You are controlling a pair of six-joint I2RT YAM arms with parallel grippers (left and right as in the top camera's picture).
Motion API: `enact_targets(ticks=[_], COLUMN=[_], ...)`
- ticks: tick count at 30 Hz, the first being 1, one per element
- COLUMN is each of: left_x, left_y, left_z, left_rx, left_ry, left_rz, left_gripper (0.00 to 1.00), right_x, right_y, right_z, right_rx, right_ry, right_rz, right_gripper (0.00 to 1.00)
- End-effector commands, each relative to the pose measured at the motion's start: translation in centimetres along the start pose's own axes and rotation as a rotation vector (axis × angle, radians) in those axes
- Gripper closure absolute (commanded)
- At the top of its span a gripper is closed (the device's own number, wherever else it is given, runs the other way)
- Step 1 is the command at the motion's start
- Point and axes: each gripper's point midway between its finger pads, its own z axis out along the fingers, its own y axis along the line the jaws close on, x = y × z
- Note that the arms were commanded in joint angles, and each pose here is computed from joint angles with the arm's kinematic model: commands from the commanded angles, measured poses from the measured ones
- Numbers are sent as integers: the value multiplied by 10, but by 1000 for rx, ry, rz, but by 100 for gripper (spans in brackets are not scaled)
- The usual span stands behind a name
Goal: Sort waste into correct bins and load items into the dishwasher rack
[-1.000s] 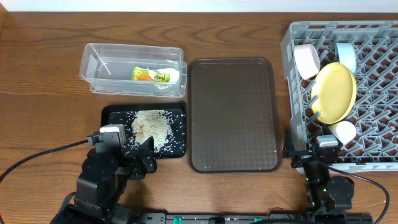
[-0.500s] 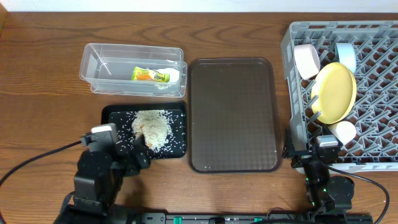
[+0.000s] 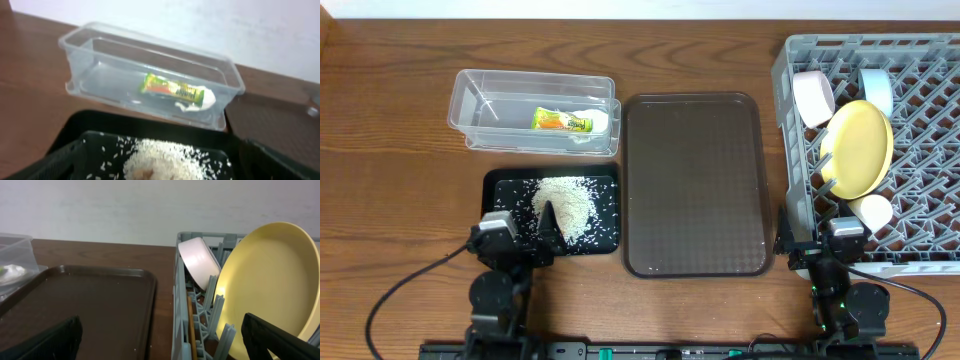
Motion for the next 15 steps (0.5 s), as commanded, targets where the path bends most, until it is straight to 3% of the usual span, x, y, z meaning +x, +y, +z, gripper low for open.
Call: enact_targets(ticks=[1,15], left_x=[3,4], left_y=[1,0], left_z=[0,0], left_rx=[10,14], left_ry=[-31,-30], left_rz=[23,23], left_gripper=[0,0], right_x=[1,1], right_y=[3,3], right_z=[0,0], right_rx=[-9,-9], right_ry=[3,3], right_rz=[-11,-11], right_gripper=[1,1])
